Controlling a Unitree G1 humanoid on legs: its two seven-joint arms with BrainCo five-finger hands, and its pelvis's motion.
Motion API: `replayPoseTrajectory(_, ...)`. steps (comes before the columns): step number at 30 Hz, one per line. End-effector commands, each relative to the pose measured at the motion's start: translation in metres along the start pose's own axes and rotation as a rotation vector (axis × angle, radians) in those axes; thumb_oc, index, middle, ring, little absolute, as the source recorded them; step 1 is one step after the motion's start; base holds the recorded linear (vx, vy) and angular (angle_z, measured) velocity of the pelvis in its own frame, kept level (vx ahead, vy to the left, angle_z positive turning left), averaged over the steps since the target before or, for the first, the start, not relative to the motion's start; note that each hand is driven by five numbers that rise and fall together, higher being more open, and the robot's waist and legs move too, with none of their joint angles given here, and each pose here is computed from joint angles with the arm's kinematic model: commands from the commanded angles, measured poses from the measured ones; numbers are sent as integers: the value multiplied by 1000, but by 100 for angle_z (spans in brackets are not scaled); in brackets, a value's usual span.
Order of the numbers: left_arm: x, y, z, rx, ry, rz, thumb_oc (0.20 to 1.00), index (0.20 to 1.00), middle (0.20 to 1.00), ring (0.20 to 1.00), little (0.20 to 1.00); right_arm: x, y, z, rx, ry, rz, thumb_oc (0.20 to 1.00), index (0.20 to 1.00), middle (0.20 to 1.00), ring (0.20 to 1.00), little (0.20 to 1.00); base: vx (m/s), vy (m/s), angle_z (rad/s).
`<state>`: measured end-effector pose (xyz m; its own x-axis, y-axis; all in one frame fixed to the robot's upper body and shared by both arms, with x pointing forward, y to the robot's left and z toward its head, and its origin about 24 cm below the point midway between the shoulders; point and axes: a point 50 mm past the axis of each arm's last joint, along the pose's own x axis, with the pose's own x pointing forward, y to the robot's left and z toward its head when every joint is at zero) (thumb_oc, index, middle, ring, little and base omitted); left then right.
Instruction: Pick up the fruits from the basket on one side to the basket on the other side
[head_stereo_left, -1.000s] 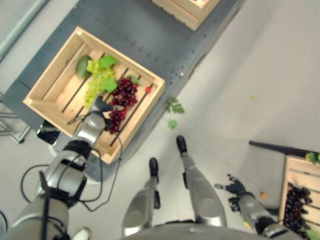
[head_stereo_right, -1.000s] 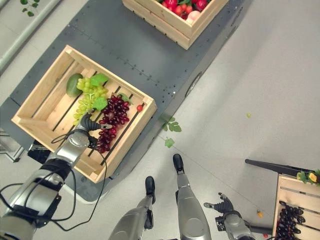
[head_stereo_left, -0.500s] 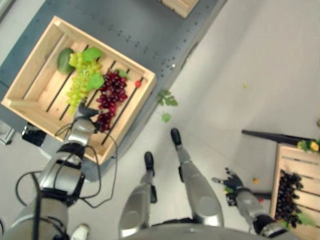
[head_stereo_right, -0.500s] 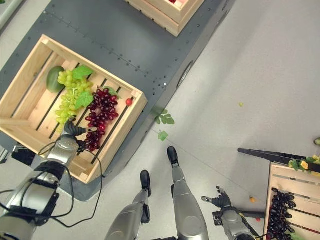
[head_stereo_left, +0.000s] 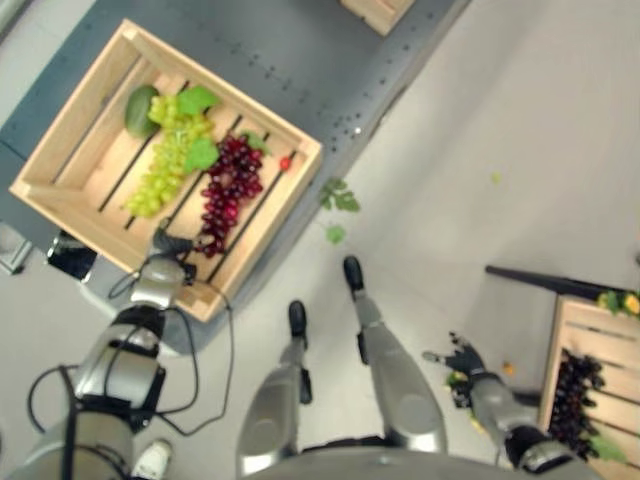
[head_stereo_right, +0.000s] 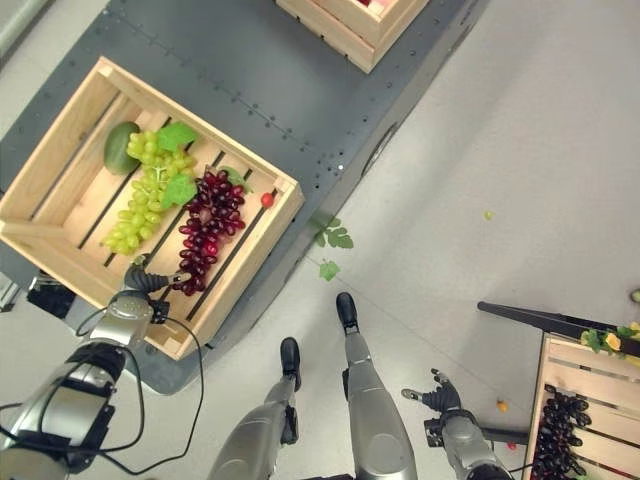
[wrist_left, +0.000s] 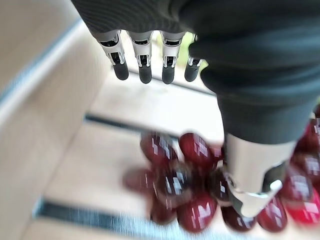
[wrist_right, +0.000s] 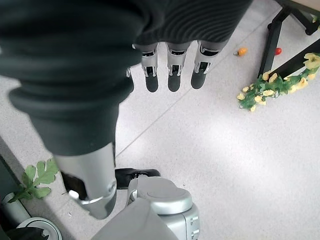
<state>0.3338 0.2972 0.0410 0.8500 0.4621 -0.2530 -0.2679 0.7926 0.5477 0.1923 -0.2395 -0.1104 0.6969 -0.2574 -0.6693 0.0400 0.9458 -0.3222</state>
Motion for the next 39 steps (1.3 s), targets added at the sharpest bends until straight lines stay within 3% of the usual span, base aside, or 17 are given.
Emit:
replayPoseTrajectory(1,1,-1,18,-55,-77,-32,1000,1000,1000,1000,1000,-2,1,-9,-2,38,-13,1000,1000,1000,1000,1000,0,0,0)
replayPoseTrajectory(9,-6,-21,36,-94,-159,-108,1000,1000,1000,1000,1000,0,-1,-5,-14,29,-12,1000,1000,1000,1000,1000,0,0,0)
replayPoseTrajectory(21,-9,-25,73,-123,-280,-141,1000,1000,1000,1000,1000,-3,0,-8,-28,25,5,1000,1000,1000,1000,1000,0,0,0)
replayPoseTrajectory(39,0,-26,92,-51,-252,-85,1000,1000,1000,1000,1000,-2,3,-5,-26,11,12,1000,1000,1000,1000,1000,2,-2,-1)
